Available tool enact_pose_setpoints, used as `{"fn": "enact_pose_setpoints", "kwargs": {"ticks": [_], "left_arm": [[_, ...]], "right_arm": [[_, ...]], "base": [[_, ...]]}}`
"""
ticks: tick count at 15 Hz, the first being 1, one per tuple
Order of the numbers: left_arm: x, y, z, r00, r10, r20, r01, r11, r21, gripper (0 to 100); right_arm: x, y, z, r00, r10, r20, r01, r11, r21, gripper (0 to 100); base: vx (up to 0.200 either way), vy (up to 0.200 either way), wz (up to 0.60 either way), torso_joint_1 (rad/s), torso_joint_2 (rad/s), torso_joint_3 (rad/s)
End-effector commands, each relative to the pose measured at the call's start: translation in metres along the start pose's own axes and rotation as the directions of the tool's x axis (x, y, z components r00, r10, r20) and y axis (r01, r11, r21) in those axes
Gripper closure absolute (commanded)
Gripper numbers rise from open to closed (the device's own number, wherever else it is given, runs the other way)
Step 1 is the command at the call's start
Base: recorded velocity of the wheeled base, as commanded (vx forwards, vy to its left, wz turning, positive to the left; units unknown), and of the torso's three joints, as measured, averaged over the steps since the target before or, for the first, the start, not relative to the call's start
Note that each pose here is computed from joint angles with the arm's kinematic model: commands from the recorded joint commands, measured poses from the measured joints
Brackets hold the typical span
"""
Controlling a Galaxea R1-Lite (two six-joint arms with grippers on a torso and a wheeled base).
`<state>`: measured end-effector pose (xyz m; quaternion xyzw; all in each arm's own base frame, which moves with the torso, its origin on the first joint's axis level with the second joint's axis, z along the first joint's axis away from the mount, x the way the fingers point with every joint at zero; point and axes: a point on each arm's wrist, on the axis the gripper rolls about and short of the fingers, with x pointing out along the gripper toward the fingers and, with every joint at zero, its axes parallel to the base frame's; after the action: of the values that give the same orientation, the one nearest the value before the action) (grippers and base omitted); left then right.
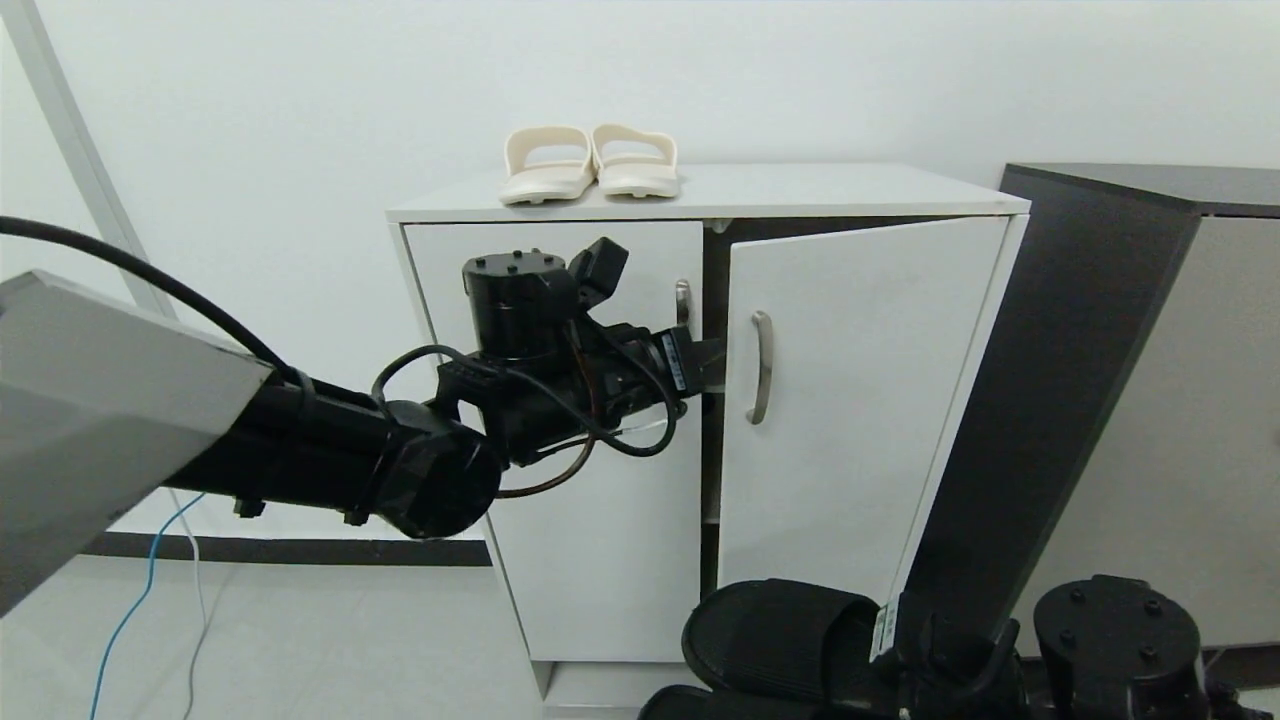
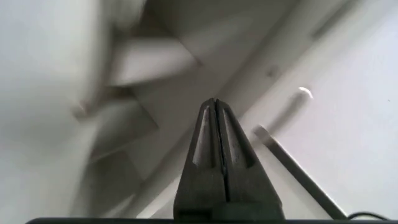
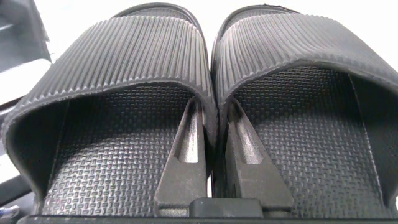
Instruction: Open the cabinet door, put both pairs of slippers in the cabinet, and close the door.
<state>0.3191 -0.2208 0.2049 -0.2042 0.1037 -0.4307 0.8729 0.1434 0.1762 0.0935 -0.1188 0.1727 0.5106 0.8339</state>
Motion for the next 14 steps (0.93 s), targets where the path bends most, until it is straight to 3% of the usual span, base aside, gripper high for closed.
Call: {"fn": "enact_pose_setpoints", "kwargs": {"ticks": [1, 3, 6, 8, 11, 13, 14], "left_arm": [[-0.004, -0.027, -0.003, 0.998, -0.069, 0.002, 0.069, 0.998, 0.011, 100], [-0.004, -0.032, -0.004, 0.996, -0.085, -0.001, 0.085, 0.996, 0.012, 100], [-0.007, -0.028, -0.005, 0.997, -0.075, 0.007, 0.075, 0.997, 0.016, 100], [-0.026, -0.023, 0.000, 0.998, -0.049, 0.034, 0.048, 0.998, 0.046, 100], [-0.093, -0.023, 0.006, 0.998, 0.028, 0.052, -0.035, 0.990, 0.135, 100], [-0.139, -0.026, -0.004, 0.990, 0.122, 0.071, -0.132, 0.979, 0.154, 100], [-0.163, -0.031, -0.007, 0.976, 0.186, 0.110, -0.202, 0.966, 0.163, 100]], "right_arm": [[0.001, 0.002, 0.000, 1.000, 0.009, -0.001, -0.009, 1.000, -0.004, 100], [0.000, 0.002, -0.001, 1.000, 0.009, -0.005, -0.009, 1.000, -0.003, 100], [0.000, 0.001, 0.000, 1.000, -0.003, 0.001, 0.003, 1.000, 0.000, 100], [-0.001, -0.012, 0.002, 0.999, -0.053, 0.013, 0.052, 0.998, 0.022, 100], [-0.002, -0.022, 0.003, 0.996, -0.089, 0.022, 0.088, 0.995, 0.036, 100], [-0.001, -0.022, 0.005, 0.996, -0.090, 0.028, 0.089, 0.995, 0.035, 100], [0.000, -0.023, 0.005, 0.996, -0.090, 0.026, 0.089, 0.995, 0.035, 100]], "base": [[-0.200, 0.000, 0.00, -0.002, 0.00, 0.007], [-0.200, 0.000, 0.00, 0.000, 0.00, 0.005], [-0.133, 0.000, 0.00, -0.002, 0.00, 0.000], [0.000, 0.000, 0.00, 0.000, 0.00, 0.000], [0.000, 0.000, 0.00, 0.000, 0.00, 0.000], [0.000, 0.000, 0.00, 0.000, 0.00, 0.000], [0.000, 0.000, 0.00, 0.000, 0.00, 0.000]]}}
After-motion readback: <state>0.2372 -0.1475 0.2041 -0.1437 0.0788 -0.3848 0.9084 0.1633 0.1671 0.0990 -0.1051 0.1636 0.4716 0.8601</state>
